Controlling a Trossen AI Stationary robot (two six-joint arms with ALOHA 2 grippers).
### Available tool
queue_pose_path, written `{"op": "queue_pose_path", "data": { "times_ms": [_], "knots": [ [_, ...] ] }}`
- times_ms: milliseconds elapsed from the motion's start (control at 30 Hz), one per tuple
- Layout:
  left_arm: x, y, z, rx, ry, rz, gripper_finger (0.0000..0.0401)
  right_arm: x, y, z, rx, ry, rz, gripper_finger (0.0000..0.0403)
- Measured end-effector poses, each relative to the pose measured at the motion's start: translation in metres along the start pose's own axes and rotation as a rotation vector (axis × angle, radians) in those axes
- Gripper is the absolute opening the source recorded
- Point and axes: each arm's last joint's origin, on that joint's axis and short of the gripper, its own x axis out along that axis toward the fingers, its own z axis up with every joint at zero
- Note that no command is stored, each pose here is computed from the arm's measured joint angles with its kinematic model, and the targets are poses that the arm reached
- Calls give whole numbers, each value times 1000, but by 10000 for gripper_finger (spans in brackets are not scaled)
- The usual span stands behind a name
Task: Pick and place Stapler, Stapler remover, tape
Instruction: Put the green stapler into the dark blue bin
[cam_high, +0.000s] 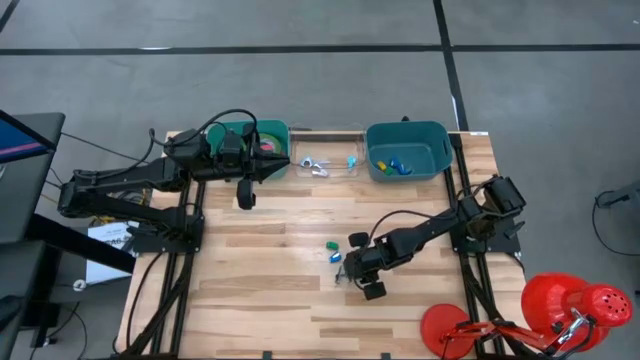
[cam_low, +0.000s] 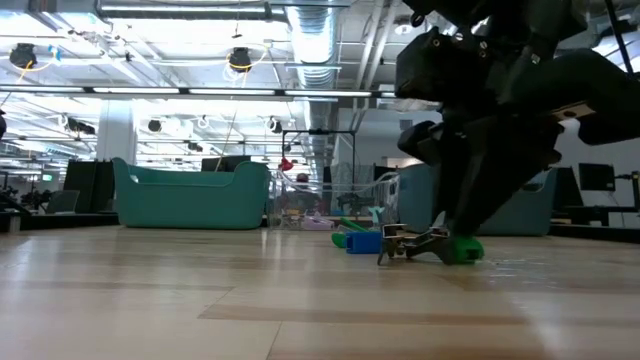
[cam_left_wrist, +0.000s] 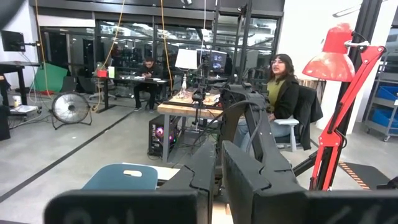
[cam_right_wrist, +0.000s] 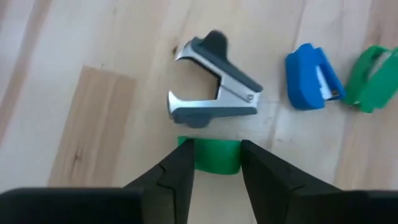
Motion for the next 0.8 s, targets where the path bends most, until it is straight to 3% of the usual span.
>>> {"op": "queue_pose_path", "data": {
  "times_ms": [567, 800],
  "knots": [
    [0, 0, 1, 0, -2, 0, 21, -54, -23, 3, 62, -65, -54, 110],
    [0, 0, 1, 0, -2, 0, 21, -56, -12, 0, -23, -34, 45, 165]
  ]
}}
